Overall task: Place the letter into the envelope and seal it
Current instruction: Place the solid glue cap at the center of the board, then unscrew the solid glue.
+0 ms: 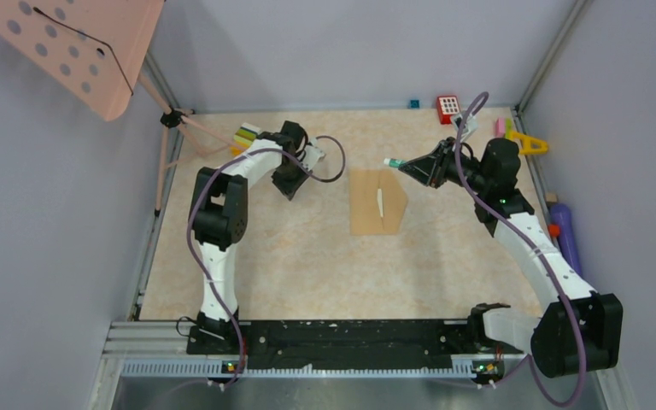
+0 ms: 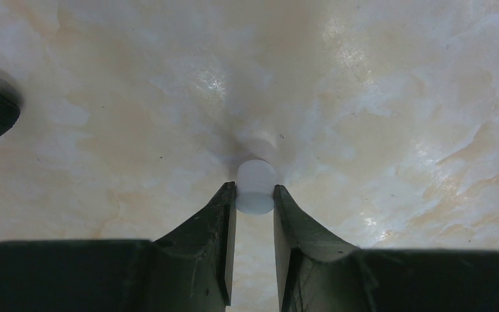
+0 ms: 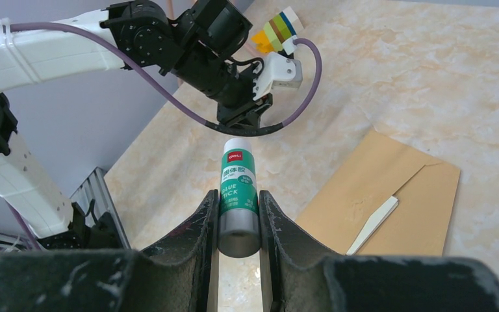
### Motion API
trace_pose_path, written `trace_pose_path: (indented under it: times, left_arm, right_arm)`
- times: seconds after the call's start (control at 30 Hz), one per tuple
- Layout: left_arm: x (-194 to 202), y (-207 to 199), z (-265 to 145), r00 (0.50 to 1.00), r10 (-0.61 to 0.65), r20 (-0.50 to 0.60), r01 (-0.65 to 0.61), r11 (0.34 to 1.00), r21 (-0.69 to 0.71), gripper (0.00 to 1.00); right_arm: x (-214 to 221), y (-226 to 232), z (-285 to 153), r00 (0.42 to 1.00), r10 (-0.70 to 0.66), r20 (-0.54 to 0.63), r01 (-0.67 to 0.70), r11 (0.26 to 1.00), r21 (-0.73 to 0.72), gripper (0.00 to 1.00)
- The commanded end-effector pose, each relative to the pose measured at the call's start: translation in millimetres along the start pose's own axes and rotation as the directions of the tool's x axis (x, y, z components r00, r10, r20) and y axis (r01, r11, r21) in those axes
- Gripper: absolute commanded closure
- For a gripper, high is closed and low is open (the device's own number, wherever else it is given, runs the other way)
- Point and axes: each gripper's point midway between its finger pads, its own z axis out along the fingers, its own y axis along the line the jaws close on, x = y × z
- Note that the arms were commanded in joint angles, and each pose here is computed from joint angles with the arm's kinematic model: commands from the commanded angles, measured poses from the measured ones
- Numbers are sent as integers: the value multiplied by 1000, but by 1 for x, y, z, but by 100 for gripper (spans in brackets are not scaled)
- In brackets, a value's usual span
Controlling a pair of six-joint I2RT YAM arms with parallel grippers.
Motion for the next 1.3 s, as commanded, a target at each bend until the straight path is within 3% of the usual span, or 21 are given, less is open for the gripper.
trace_pose_path:
  times: [0.0, 0.2, 0.3, 0.43, 0.6, 0.7, 0.77, 0.87, 0.93, 1.0, 1.1, 1.27]
  left_arm:
    - [-12, 1, -2, 1000, 2, 27, -1, 1000, -16, 79]
    - [-18, -2, -11, 999, -3, 53, 4, 1000, -11, 54]
    - [-27, -4, -23, 996, -4, 95, 5, 1000, -5, 30]
    - [-39, -5, -46, 988, -2, 157, 2, 1000, 0, 10]
    - [-63, -16, -101, 949, 8, 316, -20, 999, 34, 3]
    - [-80, -26, -144, 881, 34, 471, -64, 997, 48, 2]
    - [-90, -43, -181, 798, 71, 599, -135, 989, 61, 2]
    - [-101, -76, -226, 630, 88, 772, -258, 961, 101, 2]
    - [-99, -97, -250, 542, 94, 835, -333, 936, 111, 2]
    - [-96, -118, -264, 487, 103, 867, -400, 909, 116, 2]
    - [-92, -149, -278, 458, 88, 884, -480, 862, 164, 2]
    - [-91, -187, -281, 468, 65, 882, -553, 799, 234, 2]
  right_arm:
    - [-30, 17, -7, 993, -90, 71, 92, 995, -26, 100]
    - [-29, 17, -7, 994, -88, 71, 90, 996, -23, 100]
    - [-29, 16, -6, 994, -87, 71, 89, 996, -23, 100]
    - [-29, 14, -6, 994, -87, 69, 88, 996, -18, 100]
    - [-28, 9, -5, 995, -81, 66, 82, 997, -7, 100]
    - [-27, 7, -5, 995, -76, 62, 76, 997, -7, 100]
    - [-25, 6, -5, 996, -71, 58, 72, 997, -7, 100]
    - [-21, 5, -3, 998, -53, 40, 54, 998, -31, 100]
    - [-14, 10, 0, 1000, -27, 16, 28, 997, -77, 100]
    - [-8, 17, 2, 1000, 0, -12, -2, 988, -152, 100]
    - [7, 31, 4, 994, 66, -91, -90, 954, -287, 100]
    - [24, 48, 7, 984, 68, -166, -129, 911, -391, 100]
